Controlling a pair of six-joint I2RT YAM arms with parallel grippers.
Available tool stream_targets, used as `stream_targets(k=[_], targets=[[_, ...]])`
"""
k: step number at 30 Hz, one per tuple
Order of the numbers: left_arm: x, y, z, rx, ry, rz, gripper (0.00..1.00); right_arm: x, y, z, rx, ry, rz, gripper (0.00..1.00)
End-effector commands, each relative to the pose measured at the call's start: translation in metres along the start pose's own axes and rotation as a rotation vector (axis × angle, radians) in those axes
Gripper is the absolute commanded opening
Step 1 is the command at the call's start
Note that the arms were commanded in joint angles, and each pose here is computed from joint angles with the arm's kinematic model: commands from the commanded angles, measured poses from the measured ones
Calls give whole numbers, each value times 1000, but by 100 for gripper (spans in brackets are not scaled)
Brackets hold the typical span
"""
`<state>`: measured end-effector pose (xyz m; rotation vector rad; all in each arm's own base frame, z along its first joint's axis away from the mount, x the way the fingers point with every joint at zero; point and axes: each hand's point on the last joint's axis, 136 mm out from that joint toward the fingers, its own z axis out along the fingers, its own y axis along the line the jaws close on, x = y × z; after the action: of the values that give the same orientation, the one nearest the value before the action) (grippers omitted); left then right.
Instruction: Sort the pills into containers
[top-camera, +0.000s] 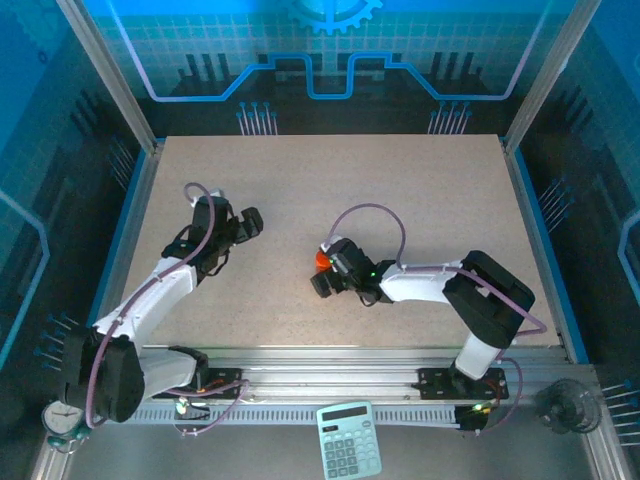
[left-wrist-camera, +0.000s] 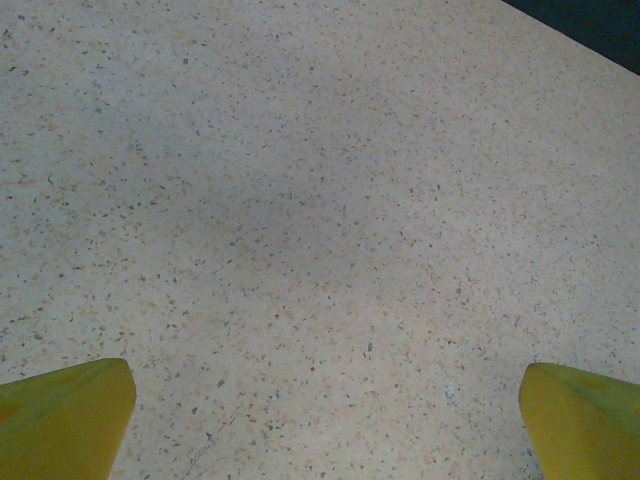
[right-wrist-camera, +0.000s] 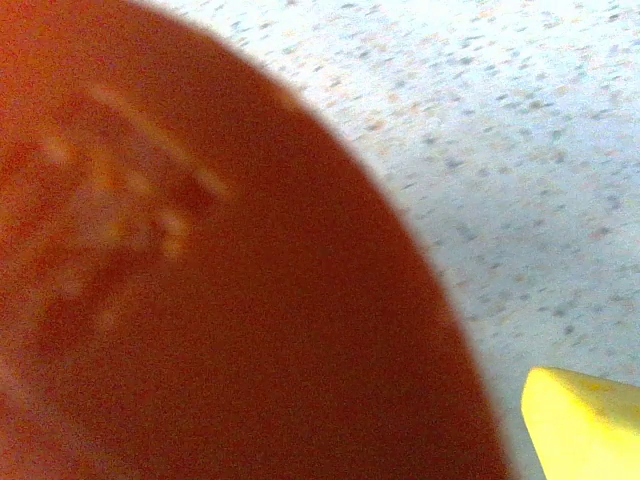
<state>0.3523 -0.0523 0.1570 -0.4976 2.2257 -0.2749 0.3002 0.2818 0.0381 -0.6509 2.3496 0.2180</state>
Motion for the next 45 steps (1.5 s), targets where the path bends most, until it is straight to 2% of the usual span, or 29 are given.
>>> stream_targets(k=[1, 16, 22, 36, 41, 45], targets=[[-11, -1, -9, 4, -30, -23, 99, -21, -19, 9, 46, -37, 0, 100], [-12, -4, -13, 18, -27, -34, 99, -39, -120, 46, 159, -7, 135, 100], [-11, -4, -12, 20, -20, -32, 99, -46, -132, 49, 141, 6, 175, 100], [-5, -7, -5, 32, 4, -14, 99, -82, -128, -27, 100, -100, 254, 100], [-4, -8, -4, 40, 11, -8, 99, -69, -134, -52, 127, -94, 297, 100], [-3, -11, -4, 57, 21, -10, 99, -44, -144, -65, 162, -45, 360, 100]])
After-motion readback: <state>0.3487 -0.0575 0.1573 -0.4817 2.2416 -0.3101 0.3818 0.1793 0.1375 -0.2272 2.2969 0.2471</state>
